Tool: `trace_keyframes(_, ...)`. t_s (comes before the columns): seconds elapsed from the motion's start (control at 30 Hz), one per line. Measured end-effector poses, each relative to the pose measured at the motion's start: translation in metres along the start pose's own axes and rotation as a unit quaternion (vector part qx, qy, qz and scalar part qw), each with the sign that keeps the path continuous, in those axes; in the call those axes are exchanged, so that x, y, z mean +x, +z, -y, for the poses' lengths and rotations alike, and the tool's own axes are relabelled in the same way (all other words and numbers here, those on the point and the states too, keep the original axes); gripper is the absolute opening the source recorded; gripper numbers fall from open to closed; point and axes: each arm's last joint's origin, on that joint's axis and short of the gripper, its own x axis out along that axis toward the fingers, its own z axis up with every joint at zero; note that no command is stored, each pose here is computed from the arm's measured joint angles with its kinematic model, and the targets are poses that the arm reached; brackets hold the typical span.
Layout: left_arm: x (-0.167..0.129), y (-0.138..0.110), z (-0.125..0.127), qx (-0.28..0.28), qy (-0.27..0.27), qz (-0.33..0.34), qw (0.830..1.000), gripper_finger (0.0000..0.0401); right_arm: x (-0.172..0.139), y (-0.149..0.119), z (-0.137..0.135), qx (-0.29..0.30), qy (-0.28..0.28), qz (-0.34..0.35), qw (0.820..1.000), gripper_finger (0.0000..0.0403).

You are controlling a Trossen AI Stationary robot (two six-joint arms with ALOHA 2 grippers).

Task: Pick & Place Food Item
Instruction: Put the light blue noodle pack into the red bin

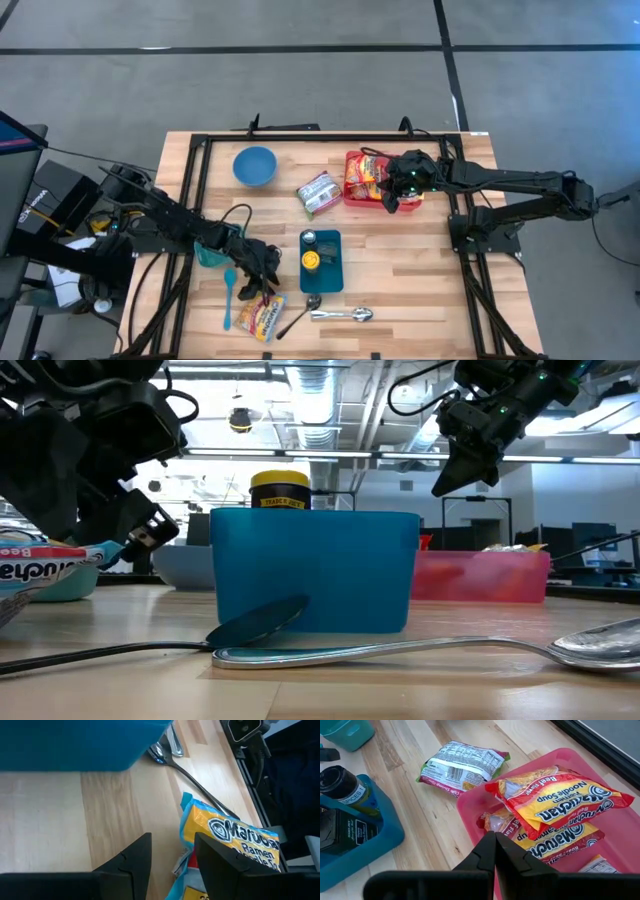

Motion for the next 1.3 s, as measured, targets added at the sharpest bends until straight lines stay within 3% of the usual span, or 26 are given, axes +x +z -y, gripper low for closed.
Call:
trace_keyframes(0.3,0.0,0.005,0.002,0.009,-0.011,0.026,1.0,0.0144,0.0,0.0,0.0,0.0,0.0,0.0,1.0,0.0001)
trace_keyframes(0.5,0.003,0.01,0.004,0.02,-0.049,0.045,0.998,0.0144,0.0,0.0,0.0,0.0,0.0,0.0,1.0,0.0001)
trace_keyframes(1.0,0.002,0.012,-0.003,0.012,-0.028,0.054,0.998,0.0144,0.0,0.0,0.0,0.0,0.0,0.0,1.0,0.0001)
trace_keyframes(1.3,0.024,0.003,-0.014,-0.01,-0.03,0.027,0.999,0.0144,0.0,0.0,0.0,0.0,0.0,0.0,1.0,0.0001)
